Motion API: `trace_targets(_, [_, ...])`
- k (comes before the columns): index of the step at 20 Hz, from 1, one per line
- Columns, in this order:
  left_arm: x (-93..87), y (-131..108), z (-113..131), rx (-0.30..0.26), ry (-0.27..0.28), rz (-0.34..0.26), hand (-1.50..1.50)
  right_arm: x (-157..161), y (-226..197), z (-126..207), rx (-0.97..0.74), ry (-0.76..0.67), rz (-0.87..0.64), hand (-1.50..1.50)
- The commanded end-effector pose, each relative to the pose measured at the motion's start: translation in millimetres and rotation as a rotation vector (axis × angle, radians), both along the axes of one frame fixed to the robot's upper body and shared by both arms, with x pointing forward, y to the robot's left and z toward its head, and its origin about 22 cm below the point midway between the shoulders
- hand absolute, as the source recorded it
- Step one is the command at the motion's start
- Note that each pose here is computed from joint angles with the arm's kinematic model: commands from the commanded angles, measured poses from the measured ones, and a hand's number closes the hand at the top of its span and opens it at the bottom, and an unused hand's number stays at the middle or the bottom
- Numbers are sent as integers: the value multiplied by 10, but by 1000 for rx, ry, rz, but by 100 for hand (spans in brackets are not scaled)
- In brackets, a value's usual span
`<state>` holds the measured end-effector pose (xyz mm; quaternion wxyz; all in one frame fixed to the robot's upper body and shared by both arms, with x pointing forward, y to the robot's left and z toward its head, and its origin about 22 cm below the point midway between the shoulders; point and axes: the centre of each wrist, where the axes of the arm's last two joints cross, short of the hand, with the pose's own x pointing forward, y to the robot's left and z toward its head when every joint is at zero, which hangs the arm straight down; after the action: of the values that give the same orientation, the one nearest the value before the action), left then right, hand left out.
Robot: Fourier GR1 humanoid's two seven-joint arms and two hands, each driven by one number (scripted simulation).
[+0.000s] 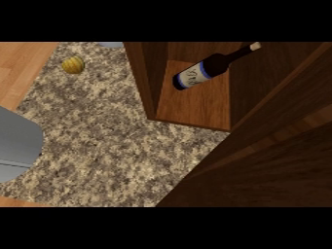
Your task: Pick up the wine, place it into the cabinet and close the cabinet
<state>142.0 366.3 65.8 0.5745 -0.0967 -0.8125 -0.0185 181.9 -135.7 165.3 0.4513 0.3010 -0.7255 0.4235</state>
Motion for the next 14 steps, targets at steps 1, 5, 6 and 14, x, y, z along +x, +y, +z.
trace_targets(1, [27,-12,23,3,-9,-23,150,274,267,42,46,43,-123,150])
trace_targets(5, [59,-66,20,-15,-10,-45,150,559,431,182,17,-14,-198,150])
trace_targets(6, [68,-46,33,-13,-17,-47,150,610,474,236,8,-30,-230,150])
trace_targets(14, [172,-96,81,-24,-36,-77,150,1200,807,521,-37,-62,-395,150])
